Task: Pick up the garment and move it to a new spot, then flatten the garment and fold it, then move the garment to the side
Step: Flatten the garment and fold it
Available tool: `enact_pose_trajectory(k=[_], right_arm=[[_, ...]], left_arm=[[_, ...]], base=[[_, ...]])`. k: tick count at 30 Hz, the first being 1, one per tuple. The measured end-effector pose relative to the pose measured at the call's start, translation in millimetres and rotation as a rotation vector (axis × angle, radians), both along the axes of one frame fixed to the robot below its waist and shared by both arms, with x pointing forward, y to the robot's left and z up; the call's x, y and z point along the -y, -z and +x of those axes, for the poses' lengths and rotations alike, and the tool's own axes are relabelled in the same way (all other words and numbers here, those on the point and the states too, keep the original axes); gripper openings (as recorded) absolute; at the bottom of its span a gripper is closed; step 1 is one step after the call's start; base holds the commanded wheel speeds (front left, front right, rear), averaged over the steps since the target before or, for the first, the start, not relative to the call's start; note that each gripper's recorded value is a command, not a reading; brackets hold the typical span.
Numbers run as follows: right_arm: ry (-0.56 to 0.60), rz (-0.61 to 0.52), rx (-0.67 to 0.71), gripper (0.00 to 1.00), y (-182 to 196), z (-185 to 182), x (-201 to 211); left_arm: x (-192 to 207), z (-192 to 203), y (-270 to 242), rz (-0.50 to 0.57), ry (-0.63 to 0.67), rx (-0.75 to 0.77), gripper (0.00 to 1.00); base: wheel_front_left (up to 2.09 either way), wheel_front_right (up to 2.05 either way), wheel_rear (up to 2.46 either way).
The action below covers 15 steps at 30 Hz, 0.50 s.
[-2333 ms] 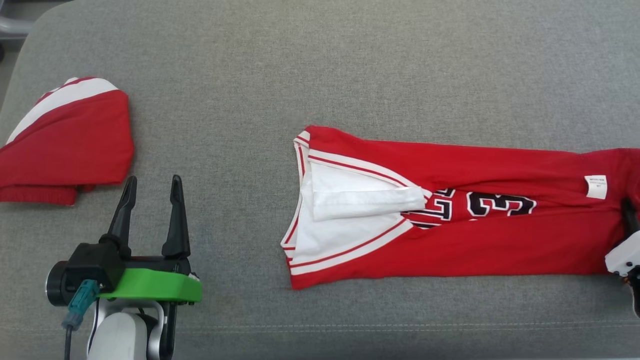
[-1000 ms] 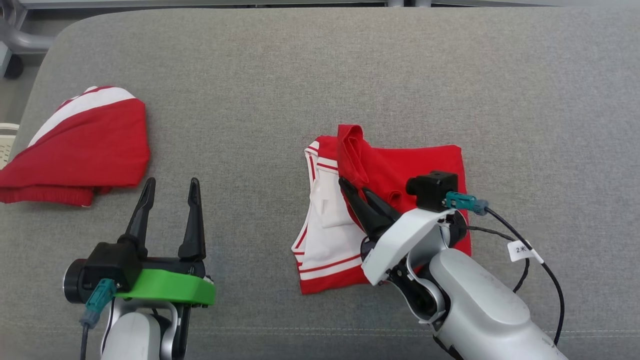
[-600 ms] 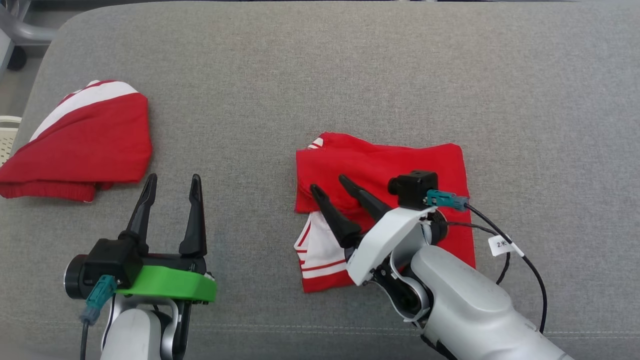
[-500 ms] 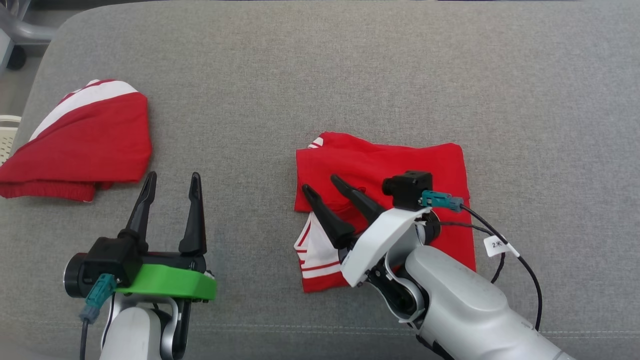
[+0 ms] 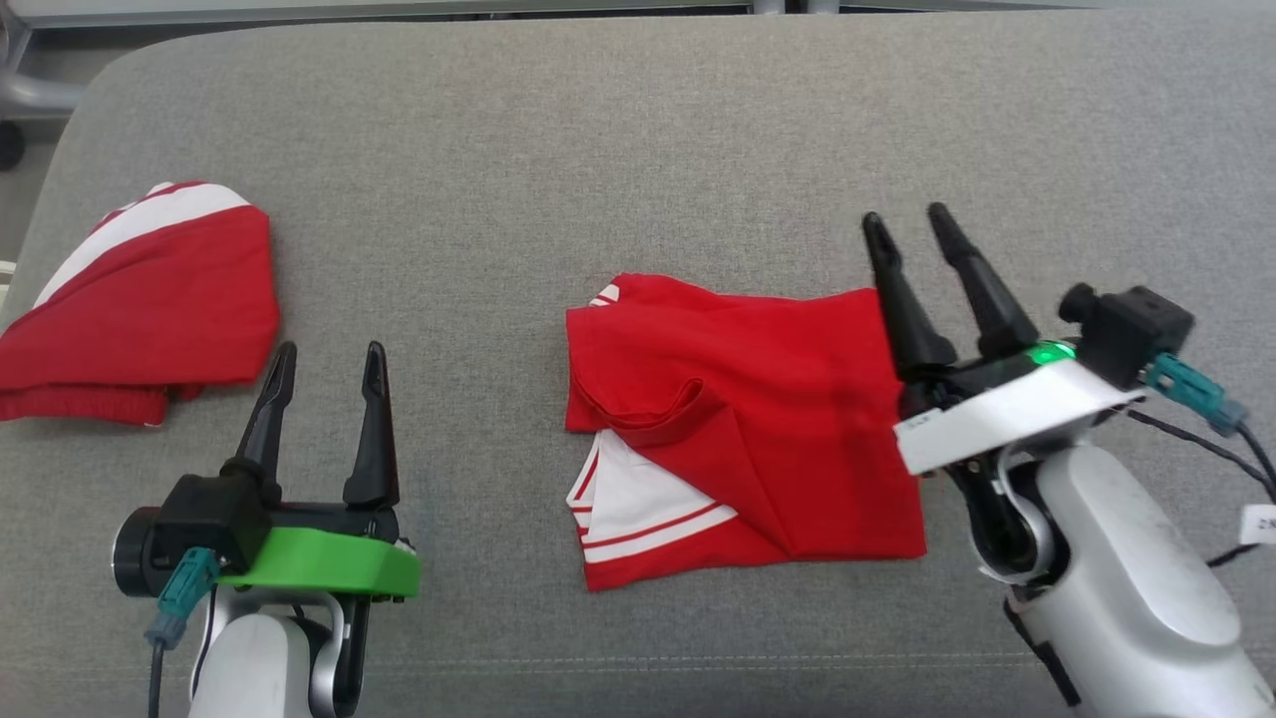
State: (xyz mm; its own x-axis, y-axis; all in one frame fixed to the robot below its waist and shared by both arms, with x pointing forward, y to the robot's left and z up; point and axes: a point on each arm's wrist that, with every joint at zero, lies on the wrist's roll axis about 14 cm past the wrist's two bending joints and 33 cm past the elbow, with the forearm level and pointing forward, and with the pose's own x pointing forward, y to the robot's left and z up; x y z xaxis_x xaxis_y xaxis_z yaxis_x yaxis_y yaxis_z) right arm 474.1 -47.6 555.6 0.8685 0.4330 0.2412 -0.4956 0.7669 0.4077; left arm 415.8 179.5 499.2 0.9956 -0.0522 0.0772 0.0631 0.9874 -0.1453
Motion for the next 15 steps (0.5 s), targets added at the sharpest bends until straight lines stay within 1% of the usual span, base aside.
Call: enact_pose_trajectory(k=[3, 8, 12, 15], right_arm=[[0.106, -0.044, 0.031, 1.0, -2, -5, 38], [0.234, -0.132, 0.036, 1.0, 6, -22, 85], [0.3, -0.205, 0.025, 1.0, 14, -39, 109], [0.329, -0.229, 0.013, 1.0, 19, -51, 119]], left_arm=[[0, 0, -1, 0.003, 0.0, 0.004, 1.0], [4, -3, -3, 0.011, 0.01, 0.007, 1.0], [9, -7, -2, 0.016, 0.021, 0.005, 1.0], [12, -11, -3, 0.018, 0.03, 0.006, 1.0]], base=[[0.0, 0.0, 0.0], [0.0, 0.0, 0.0], [0.0, 0.0, 0.0], [0.0, 0.0, 0.0]])
